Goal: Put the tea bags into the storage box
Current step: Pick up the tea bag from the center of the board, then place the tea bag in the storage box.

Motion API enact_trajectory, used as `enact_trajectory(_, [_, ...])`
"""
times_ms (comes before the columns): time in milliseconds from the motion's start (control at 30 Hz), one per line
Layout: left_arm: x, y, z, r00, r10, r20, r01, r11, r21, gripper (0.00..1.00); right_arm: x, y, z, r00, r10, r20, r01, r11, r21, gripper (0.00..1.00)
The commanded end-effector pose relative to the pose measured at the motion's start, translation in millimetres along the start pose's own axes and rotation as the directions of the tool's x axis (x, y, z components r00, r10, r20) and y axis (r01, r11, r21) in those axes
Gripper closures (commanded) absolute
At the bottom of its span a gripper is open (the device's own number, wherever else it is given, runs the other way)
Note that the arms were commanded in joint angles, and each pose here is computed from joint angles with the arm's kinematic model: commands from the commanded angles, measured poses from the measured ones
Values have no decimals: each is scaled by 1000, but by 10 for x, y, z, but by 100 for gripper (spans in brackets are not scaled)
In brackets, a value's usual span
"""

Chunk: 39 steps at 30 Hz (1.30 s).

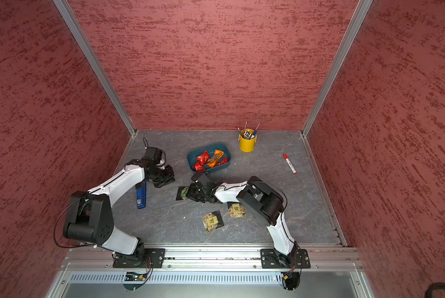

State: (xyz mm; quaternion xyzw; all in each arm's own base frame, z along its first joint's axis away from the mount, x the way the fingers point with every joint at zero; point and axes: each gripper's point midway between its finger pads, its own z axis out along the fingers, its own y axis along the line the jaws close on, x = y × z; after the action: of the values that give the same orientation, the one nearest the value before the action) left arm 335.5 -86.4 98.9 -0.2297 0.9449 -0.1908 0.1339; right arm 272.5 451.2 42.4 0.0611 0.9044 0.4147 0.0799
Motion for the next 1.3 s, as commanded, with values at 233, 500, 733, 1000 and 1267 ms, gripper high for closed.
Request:
enact_trajectory(233, [35,134,-314,999,-9,30,9,1000,3,100,-53,734,-638,976,-201,79,198,979,46,90])
enact_trajectory(500, [81,204,-399,999,-13,45,13,1000,-2,100,-813,728,-936,956,-239,171,217,966,137,91])
enact_trajectory(733, [73,206,-466,998,-16,54,16,1000,8,100,-1484,464,-1004,959,-197,203,165,973,163,91])
enact_trajectory(1000, [143,149,-410,999,-18,38,17,999,32,100,-1852,138,-1005,973,-132,188,93,975,202,70])
enact_trajectory(1267, [289,3,-326,1000,20,18,-21,999,40,97,-2001,312,-1465,938,-199,283,132,962,238,46])
